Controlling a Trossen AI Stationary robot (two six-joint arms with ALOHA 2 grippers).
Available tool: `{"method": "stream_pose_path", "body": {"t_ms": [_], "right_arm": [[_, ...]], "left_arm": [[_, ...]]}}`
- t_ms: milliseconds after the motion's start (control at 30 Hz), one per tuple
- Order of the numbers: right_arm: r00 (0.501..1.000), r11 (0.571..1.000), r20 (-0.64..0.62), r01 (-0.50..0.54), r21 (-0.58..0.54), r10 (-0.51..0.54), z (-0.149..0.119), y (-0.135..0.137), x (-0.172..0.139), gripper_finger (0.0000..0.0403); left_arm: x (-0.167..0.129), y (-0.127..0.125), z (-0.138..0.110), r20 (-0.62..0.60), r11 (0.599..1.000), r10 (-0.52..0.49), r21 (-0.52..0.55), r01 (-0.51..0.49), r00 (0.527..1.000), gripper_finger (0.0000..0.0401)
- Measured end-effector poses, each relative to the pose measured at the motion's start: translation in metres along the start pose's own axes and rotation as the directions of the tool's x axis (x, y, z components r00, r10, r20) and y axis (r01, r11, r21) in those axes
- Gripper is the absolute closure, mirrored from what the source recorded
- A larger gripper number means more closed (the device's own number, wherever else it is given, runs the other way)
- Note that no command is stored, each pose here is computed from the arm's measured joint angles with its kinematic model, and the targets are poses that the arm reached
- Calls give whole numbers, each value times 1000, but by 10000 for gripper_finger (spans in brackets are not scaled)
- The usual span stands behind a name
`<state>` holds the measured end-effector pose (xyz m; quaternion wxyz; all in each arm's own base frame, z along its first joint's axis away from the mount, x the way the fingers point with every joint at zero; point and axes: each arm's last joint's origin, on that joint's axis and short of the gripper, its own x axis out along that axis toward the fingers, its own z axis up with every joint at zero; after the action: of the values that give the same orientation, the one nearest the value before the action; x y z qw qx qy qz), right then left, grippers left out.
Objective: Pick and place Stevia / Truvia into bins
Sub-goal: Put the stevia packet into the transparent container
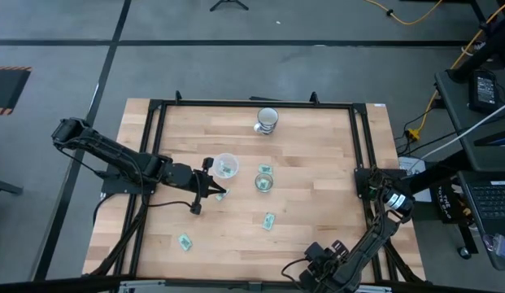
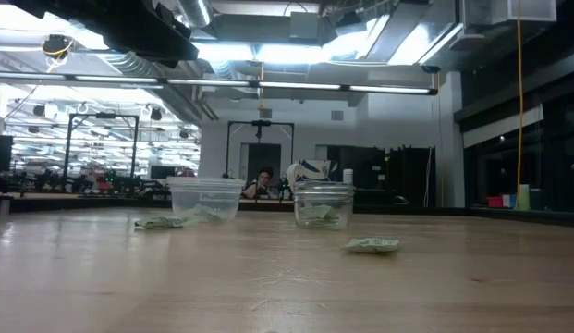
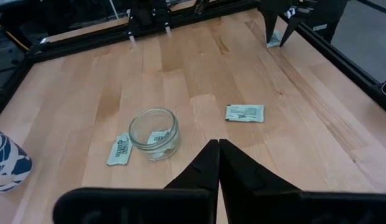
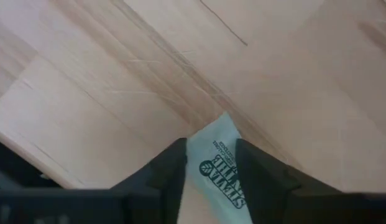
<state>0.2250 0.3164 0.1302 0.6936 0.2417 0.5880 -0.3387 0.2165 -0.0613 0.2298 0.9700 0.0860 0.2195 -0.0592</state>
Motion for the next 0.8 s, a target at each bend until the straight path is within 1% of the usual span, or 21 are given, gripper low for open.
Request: {"method": "stream_pose_path", "body": {"t_ms": [133, 267, 300, 567, 633, 733, 800], "right_arm": [[1000, 1000, -1, -6, 1, 6, 0, 1, 0, 320], [1000, 1000, -2, 2, -1, -2, 0, 0, 1, 386], [1000, 1000, -2, 2, -5, -2, 0, 0, 1, 393], [1000, 998, -6, -8, -55, 8, 2, -2, -5, 399], [1000, 997, 24, -5, -75, 7, 4, -5, -9, 401], [997, 995, 65, -34, -98, 41, 10, -10, -26, 401], [994, 992, 100, -35, -124, 47, 13, -13, -34, 401]], "left_arm": [[0, 0, 0, 0, 1000, 0, 0, 0, 1000, 395], [0, 0, 0, 0, 1000, 0, 0, 0, 1000, 395], [0, 0, 0, 0, 1000, 0, 0, 0, 1000, 395], [0, 0, -1, -5, 1000, 0, 3, 0, 1000, 395], [0, 0, -1, -9, 1000, 0, 4, 0, 1000, 395], [0, 0, -1, -9, 1000, 0, 4, 0, 1000, 395], [0, 0, -1, -9, 1000, -1, 3, 1, 1000, 395]]}}
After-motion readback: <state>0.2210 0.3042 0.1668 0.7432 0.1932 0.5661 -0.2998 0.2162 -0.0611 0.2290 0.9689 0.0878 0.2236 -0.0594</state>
